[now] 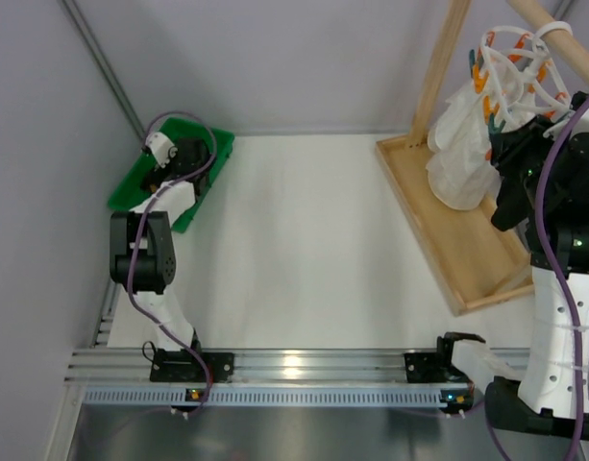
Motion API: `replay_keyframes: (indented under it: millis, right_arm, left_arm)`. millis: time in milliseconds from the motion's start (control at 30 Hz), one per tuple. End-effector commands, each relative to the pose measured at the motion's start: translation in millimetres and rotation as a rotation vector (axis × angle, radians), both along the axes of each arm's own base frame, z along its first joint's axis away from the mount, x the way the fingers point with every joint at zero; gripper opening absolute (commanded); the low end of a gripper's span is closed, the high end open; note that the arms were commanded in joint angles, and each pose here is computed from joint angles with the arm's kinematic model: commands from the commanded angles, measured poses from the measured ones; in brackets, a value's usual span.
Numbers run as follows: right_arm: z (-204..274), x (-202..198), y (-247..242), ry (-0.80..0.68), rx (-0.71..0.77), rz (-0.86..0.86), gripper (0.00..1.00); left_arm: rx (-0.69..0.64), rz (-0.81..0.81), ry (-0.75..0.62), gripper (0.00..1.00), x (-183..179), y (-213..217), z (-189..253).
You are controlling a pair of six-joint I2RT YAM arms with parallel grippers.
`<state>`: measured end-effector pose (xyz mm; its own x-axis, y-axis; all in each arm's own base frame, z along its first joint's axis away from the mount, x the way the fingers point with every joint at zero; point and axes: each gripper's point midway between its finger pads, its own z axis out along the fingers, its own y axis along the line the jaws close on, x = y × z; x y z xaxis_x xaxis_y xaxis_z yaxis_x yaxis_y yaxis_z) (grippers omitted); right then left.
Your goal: Remove the socks clipped to the hanger
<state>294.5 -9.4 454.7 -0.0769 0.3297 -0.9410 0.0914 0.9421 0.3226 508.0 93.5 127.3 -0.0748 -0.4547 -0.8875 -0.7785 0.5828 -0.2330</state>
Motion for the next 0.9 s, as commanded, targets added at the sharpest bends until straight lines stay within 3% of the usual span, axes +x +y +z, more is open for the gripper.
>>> replay_keyframes:
  millis: [0,100,200,367,500,533,567,633,733,767,800,867]
  right_arm:
    - [-0.4,3.5,14.2,-0.006,0.001,0.066,0.0]
    - [-3.5,1.1,14.9,0.006,0.004,0.068,0.0]
    - [-4.3,-1.1,16.9,0.016,0.003,0.077,0.0]
    - [-12.8,-8.8,17.2,0.069,-0.01,0.078,0.01]
    - [-25.3,-9.4,17.9,0.121,-0.017,0.087,0.05]
    - [-27.5,-9.6,17.3,0.13,-0.018,0.084,0.06]
    - [-30.4,-10.2,17.8,0.142,-0.018,0.088,0.06]
    - [-31.1,-8.8,19.3,0.154,-0.022,0.1,0.06]
    - [-30.3,-9.1,24.2,0.168,-0.013,0.126,0.06]
    - [-28.8,-10.3,26.9,0.165,-0.004,0.139,0.06]
    - [-27.4,-9.7,29.1,0.164,0.001,0.15,0.06]
    - [-24.4,-11.1,35.0,0.158,0.018,0.178,0.06]
  left_arm:
    - [0.015,-0.081,-0.104,0.98,-0.1,-27.4,60.7]
    - [0.08,-0.198,-0.11,0.98,2.4,-59.6,95.4]
    - [0.154,-0.335,-0.13,0.98,-4.7,-128.4,127.4]
    - [0.071,-0.768,-0.223,0.98,-32.6,-306.9,137.5]
    - [0.088,-1.15,-0.305,0.96,-72.9,-450.8,144.4]
    - [0.063,-1.329,-0.301,0.94,-99.8,-504.9,131.1]
    - [0.039,-1.415,-0.368,0.91,-110.7,-534.5,151.3]
    - [-0.003,-1.667,-0.392,0.87,-152.9,-594.9,143.5]
    - [-0.062,-1.852,-0.529,0.84,-187.1,-642.1,171.8]
    - [-0.074,-1.907,-0.52,0.84,-192.1,-655.8,158.6]
    - [-0.055,-1.931,-0.583,0.86,-196.7,-666.8,178.8]
    - [-0.029,-1.984,-0.578,0.92,-200.8,-686.7,161.3]
